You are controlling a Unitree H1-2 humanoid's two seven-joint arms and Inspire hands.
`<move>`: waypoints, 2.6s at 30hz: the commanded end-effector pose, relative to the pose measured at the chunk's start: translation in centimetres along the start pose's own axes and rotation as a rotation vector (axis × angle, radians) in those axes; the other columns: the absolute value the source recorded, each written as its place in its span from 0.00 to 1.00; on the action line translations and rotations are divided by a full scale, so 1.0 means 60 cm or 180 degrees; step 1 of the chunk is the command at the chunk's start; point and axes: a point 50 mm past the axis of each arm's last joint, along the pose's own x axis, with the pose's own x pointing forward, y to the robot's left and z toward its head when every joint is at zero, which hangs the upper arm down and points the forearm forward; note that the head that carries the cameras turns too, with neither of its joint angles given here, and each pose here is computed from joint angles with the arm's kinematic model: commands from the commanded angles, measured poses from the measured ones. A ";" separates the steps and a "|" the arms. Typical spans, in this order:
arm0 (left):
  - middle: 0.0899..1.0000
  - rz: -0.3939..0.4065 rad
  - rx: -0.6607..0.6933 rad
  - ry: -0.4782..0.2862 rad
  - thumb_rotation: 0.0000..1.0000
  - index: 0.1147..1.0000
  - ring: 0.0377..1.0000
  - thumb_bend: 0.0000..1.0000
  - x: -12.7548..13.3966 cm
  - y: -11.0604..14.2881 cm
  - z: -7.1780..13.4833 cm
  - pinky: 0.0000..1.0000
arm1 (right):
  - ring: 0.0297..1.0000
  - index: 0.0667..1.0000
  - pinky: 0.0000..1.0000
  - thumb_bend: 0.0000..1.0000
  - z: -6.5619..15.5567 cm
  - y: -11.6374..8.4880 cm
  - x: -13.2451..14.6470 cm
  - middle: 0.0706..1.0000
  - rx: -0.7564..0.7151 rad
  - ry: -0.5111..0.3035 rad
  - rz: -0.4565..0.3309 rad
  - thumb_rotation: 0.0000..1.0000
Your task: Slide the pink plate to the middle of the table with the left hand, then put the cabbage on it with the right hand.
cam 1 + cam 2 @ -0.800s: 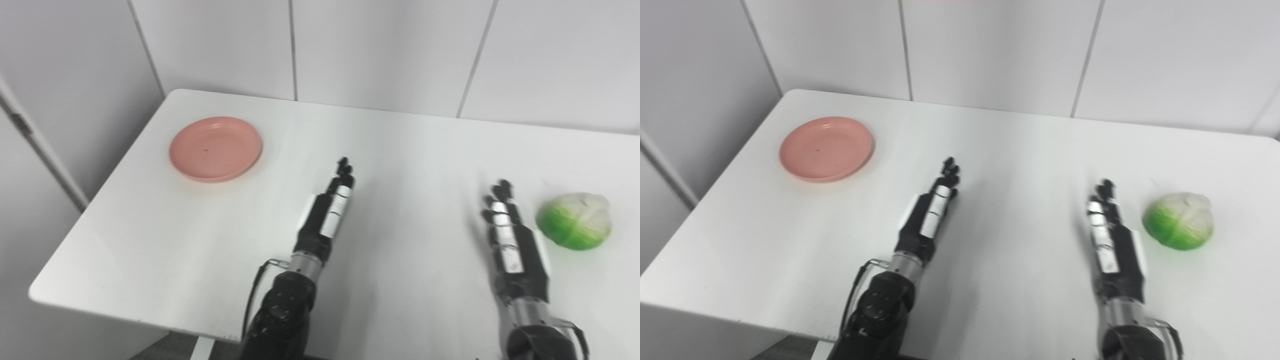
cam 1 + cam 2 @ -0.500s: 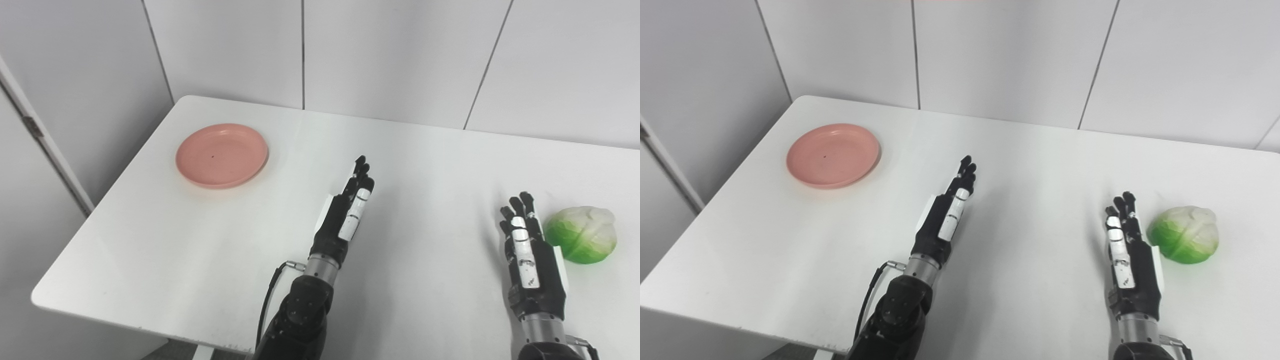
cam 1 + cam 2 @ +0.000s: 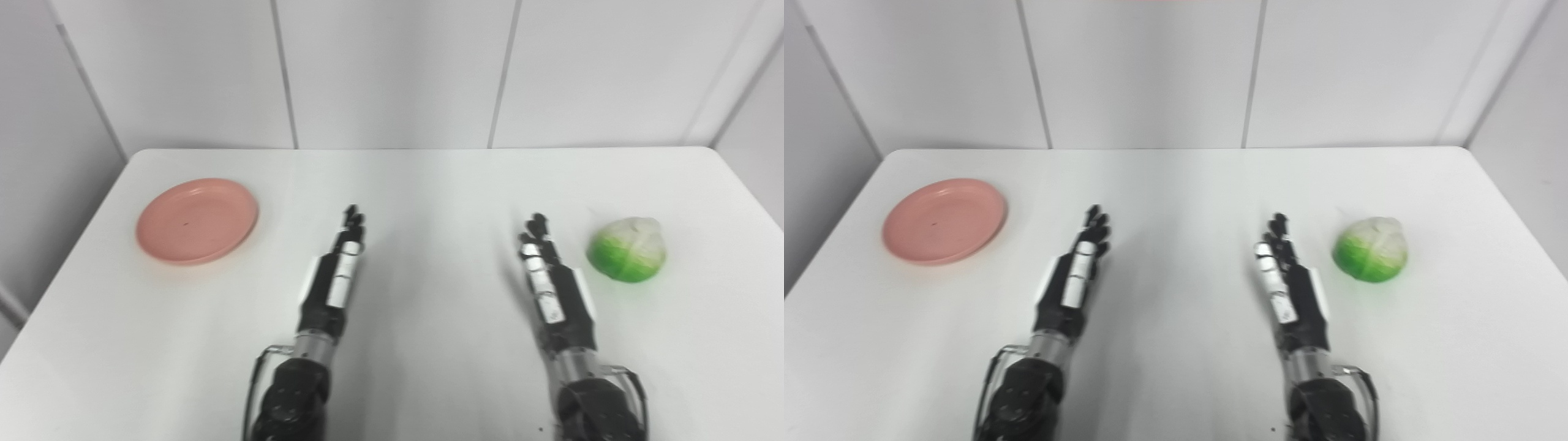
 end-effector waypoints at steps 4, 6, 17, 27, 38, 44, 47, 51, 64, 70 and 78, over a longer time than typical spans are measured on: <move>1.00 -0.0065 0.0020 -0.0128 1.00 1.00 1.00 0.63 0.003 0.022 0.019 1.00 | 1.00 1.00 1.00 0.62 0.025 0.029 0.022 1.00 0.0084 -0.0245 -0.0005 0.77; 1.00 -0.0058 0.0022 -0.0142 1.00 1.00 1.00 0.62 0.002 0.024 0.016 1.00 | 1.00 1.00 1.00 0.64 0.026 0.030 0.022 1.00 0.0013 -0.0231 -0.0011 0.78; 1.00 0.0273 0.0026 -0.0325 1.00 0.99 0.98 0.66 0.023 0.019 0.019 0.97 | 0.99 1.00 1.00 0.58 0.016 0.002 0.007 1.00 0.0146 -0.0268 0.0059 0.76; 1.00 0.0509 -0.0157 -0.0612 1.00 1.00 1.00 0.67 0.081 0.033 0.060 1.00 | 0.98 1.00 1.00 0.67 -0.011 -0.052 -0.005 0.99 -0.0007 -0.0245 0.0080 0.81; 1.00 0.0723 -0.0214 -0.0877 1.00 1.00 1.00 0.73 0.113 0.099 0.107 1.00 | 0.99 1.00 1.00 0.58 -0.020 -0.065 -0.018 0.99 0.0098 -0.0207 0.0058 0.81; 1.00 0.0782 -0.0156 -0.0915 0.98 1.00 1.00 0.75 0.118 0.137 0.124 1.00 | 0.98 1.00 1.00 0.57 -0.022 -0.064 -0.022 0.98 0.0078 -0.0172 0.0027 0.82; 1.00 0.0942 -0.0145 -0.0947 1.00 1.00 1.00 0.75 0.120 0.166 0.144 1.00 | 0.98 1.00 1.00 0.61 -0.022 -0.065 -0.021 0.98 0.0060 -0.0166 0.0006 0.81; 1.00 0.1080 -0.0084 -0.1034 1.00 1.00 1.00 0.75 0.117 0.202 0.165 1.00 | 0.98 1.00 1.00 0.57 -0.023 -0.065 -0.023 0.98 0.0112 -0.0221 0.0026 0.78; 0.89 0.1583 0.0303 -0.1059 1.00 0.89 0.89 0.78 0.109 0.313 0.198 0.92 | 1.00 1.00 1.00 0.51 -0.020 -0.067 -0.029 1.00 0.0227 -0.0222 0.0075 0.76; 0.79 0.1833 0.0218 -0.1082 1.00 0.80 0.80 0.76 0.101 0.374 0.197 0.81 | 1.00 1.00 1.00 0.53 -0.025 -0.074 -0.022 0.99 0.0171 -0.0185 0.0070 0.80; 0.75 0.2075 0.0362 -0.1040 1.00 0.75 0.77 0.79 0.090 0.435 0.175 0.79 | 1.00 1.00 1.00 0.48 -0.027 -0.075 -0.024 1.00 0.0222 -0.0228 0.0120 0.79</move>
